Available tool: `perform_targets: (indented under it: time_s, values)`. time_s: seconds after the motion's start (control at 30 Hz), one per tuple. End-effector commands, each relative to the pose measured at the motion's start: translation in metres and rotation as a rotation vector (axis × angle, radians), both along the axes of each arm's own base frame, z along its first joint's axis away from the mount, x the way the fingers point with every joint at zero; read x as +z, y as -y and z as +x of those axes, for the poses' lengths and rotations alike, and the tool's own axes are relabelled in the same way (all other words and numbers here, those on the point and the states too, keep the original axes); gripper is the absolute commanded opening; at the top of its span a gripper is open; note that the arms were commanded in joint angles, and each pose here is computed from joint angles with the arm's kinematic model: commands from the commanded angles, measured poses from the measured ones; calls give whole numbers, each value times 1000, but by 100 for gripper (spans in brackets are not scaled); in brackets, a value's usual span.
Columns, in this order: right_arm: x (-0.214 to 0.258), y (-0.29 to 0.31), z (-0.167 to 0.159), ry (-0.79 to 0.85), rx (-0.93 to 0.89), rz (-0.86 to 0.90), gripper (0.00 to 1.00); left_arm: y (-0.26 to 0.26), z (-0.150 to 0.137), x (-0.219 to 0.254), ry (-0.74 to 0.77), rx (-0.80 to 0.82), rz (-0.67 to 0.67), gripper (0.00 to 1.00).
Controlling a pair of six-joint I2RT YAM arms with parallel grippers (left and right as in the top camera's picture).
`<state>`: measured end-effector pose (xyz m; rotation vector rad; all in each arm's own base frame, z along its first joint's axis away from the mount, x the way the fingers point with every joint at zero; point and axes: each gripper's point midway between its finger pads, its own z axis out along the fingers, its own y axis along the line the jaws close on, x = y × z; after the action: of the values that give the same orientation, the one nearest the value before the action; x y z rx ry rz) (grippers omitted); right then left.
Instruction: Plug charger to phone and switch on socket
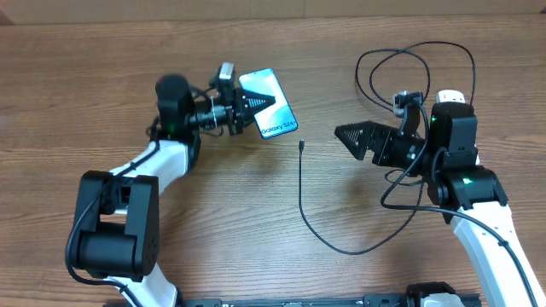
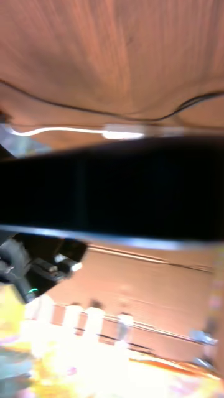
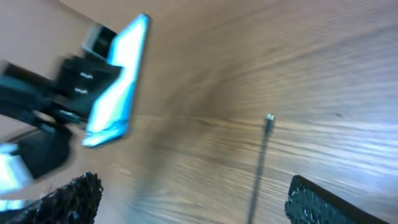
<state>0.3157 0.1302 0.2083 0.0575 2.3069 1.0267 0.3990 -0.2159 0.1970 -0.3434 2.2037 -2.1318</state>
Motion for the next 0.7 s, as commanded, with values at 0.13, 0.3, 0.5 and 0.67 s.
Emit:
perform_targets:
  time_s: [0.13,0.3,0.5,0.67]
  values:
    - [-31,21,-14,-91,-46,-164,94,-1,-30,16,80,-255,-28,4]
    - [-43,24,-26,-154,-40,-196,93,-1,-35,-11,-5,-319,-48,4]
    - [-52,30,-36,-206,-49,-228,93,6,-33,-52,-176,-329,-52,4]
    - [-57,32,-41,-222,-35,-253,92,6,-32,-77,-338,-324,-58,4]
